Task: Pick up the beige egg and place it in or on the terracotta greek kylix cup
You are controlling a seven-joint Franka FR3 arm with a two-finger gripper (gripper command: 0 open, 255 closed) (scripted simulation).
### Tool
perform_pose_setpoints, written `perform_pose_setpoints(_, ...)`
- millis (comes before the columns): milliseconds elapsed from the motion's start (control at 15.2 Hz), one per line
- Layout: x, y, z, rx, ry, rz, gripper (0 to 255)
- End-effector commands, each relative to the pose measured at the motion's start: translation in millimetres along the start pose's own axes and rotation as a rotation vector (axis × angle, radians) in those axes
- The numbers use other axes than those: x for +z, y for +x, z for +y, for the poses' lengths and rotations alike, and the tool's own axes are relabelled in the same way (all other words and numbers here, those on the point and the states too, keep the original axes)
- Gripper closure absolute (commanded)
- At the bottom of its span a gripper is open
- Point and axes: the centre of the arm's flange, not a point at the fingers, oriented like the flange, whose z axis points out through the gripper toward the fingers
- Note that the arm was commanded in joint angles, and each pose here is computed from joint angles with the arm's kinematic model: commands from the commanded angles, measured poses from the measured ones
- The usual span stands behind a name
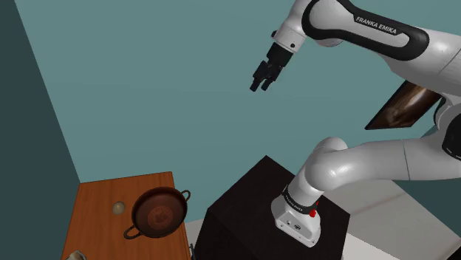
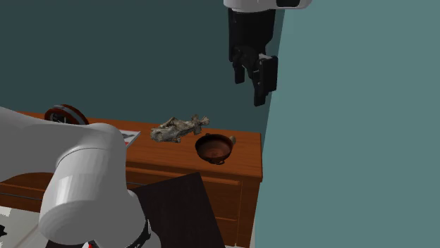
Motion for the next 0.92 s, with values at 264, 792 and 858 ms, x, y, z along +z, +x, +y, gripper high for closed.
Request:
perform_pose_setpoints(264, 41, 17, -32, -0.013, -0.008, -0.018, 0)
perform_pose_setpoints(792, 124, 49, -94, -0.038, -0.023, -0.053, 0)
perform_pose_setpoints(858, 134, 53, -102, -0.041, -0.025, -0.057, 0)
